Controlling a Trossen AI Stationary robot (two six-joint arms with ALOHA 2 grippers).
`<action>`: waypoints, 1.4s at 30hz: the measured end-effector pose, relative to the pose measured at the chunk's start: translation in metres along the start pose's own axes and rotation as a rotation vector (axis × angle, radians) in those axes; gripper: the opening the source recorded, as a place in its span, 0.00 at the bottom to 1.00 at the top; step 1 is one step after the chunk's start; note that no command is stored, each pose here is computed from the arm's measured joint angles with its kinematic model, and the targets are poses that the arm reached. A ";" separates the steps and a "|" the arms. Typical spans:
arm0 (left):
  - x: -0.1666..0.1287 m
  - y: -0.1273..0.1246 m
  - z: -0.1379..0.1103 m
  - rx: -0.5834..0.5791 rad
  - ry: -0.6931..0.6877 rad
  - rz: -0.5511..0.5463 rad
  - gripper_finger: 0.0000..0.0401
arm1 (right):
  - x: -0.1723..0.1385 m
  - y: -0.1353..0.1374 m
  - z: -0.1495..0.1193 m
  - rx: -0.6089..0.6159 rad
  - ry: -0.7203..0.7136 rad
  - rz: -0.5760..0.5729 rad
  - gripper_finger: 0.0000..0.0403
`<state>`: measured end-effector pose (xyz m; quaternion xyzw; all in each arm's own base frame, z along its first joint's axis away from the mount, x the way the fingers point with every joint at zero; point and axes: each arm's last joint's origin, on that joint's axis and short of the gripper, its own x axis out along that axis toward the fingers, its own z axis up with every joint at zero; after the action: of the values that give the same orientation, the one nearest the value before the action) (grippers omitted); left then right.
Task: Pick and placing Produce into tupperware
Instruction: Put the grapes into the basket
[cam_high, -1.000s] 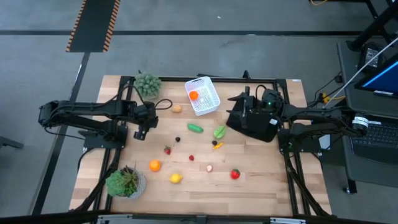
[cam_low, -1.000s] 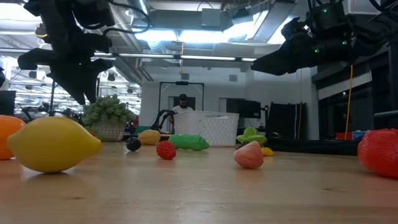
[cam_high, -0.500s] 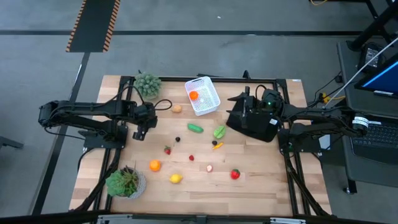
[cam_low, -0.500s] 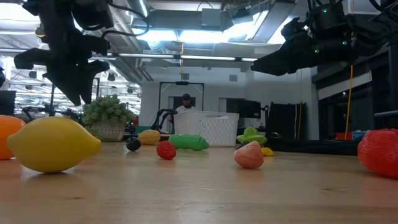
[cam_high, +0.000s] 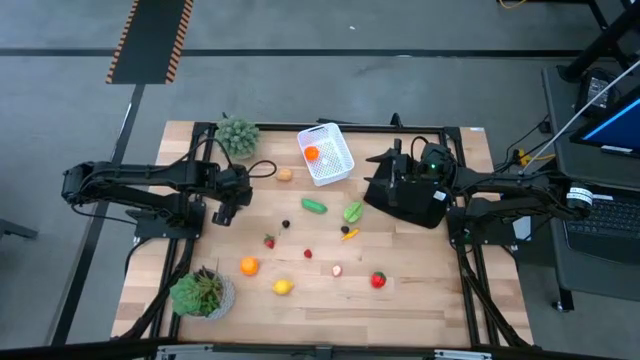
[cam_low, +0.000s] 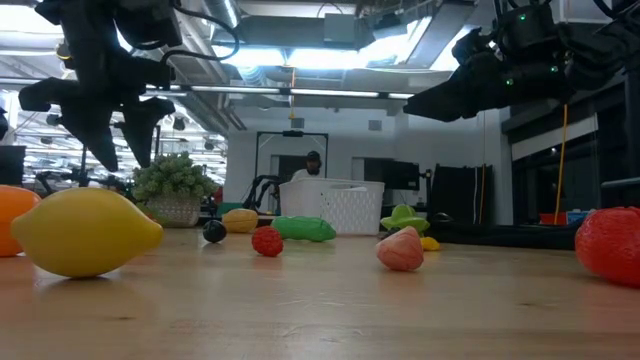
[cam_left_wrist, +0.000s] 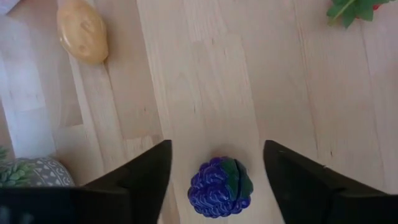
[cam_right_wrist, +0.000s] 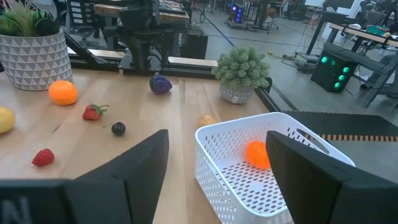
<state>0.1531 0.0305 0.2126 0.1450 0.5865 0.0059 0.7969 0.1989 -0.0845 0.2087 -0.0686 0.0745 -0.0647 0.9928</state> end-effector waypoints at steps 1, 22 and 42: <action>0.000 0.000 0.000 0.006 0.004 0.004 0.67 | 0.000 0.000 0.000 0.000 0.000 0.000 0.67; 0.011 -0.004 -0.017 0.076 0.100 -0.070 0.86 | 0.000 0.000 0.000 0.004 0.000 0.001 0.67; 0.027 -0.001 -0.029 0.046 0.122 -0.060 0.86 | 0.000 0.000 0.000 -0.001 -0.004 0.000 0.67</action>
<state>0.1345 0.0411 0.1799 0.1451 0.6378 -0.0225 0.7561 0.1989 -0.0845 0.2090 -0.0691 0.0727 -0.0647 0.9929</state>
